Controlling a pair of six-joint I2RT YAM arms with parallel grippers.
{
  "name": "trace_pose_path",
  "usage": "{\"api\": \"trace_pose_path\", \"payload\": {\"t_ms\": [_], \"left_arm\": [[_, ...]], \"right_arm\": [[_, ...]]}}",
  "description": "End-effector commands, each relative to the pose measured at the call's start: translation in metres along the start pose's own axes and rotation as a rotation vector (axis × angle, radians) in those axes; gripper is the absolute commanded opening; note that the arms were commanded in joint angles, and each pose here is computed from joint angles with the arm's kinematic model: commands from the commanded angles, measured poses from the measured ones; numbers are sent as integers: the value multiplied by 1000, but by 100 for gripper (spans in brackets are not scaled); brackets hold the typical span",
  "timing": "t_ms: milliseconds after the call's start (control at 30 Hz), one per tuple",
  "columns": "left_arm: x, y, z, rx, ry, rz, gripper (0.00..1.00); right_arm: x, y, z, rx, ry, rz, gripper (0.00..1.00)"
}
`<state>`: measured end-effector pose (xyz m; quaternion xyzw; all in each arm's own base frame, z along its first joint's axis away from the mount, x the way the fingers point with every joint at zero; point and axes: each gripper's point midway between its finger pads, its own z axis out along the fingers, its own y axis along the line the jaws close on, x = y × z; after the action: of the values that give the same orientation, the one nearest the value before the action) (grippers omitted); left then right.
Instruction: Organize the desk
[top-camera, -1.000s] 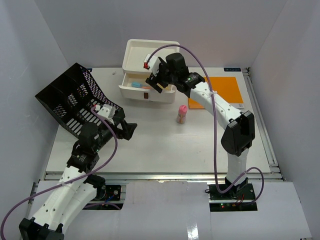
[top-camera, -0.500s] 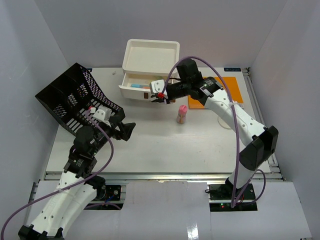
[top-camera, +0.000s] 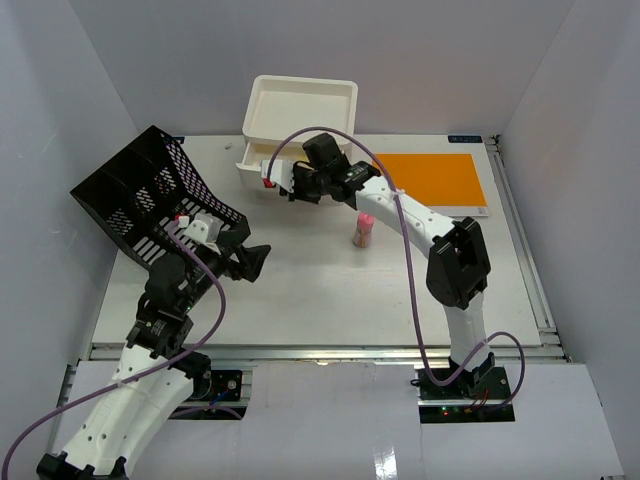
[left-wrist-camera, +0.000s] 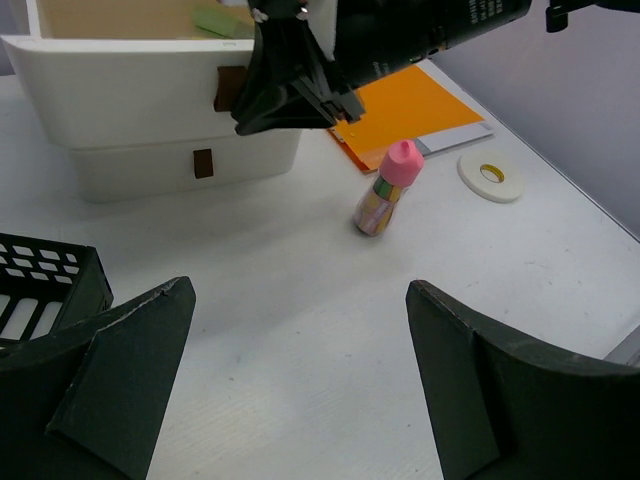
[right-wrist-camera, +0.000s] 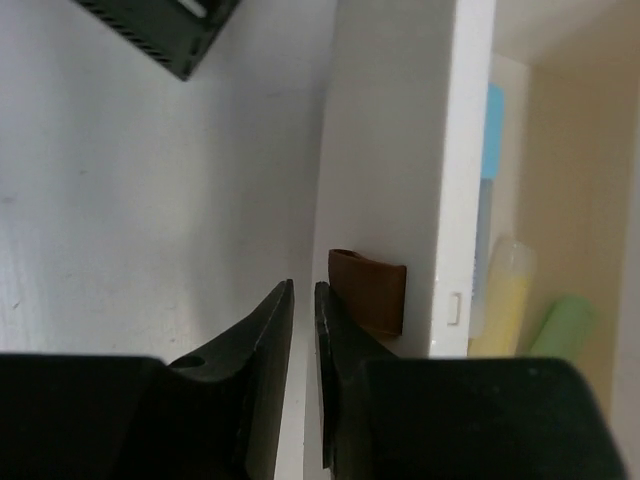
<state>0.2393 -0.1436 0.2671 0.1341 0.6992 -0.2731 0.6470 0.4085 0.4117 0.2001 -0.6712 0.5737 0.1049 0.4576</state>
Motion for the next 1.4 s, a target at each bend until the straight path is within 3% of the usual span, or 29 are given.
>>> {"api": "trace_pose_path", "payload": {"t_ms": [0,200,300,467,567,700,833,900,1000,1067,1233,1367], "left_arm": [[0,0,1,9,-7,6,98],[1,0,1,7,-4,8,98],[2,1,2,6,1,8,98],[5,1,4,5,14,1,98],[10,2,7,3,31,-13,98],[30,6,21,-4,106,-69,98],[41,1,45,36,161,-171,97],[42,3,60,29,169,-211,96],[44,13,94,-4,185,-258,93],[46,22,117,-38,201,-263,92],[59,50,177,-123,220,-224,92],[59,68,208,-170,171,-178,91]], "right_arm": [[3,-82,-8,392,36,130,26],[12,-113,-14,595,63,176,38],[18,-121,-15,656,76,178,51],[16,-115,-17,631,63,177,70],[-4,-84,-28,438,8,166,77],[-39,-17,-60,76,-141,92,80],[-34,12,-120,-50,-261,161,81],[-30,11,-161,-56,-331,206,81],[8,26,-200,-137,-413,363,80],[44,28,-224,-99,-413,434,79],[89,71,-245,-98,-456,576,78],[105,68,-272,-20,-502,634,78]]}}
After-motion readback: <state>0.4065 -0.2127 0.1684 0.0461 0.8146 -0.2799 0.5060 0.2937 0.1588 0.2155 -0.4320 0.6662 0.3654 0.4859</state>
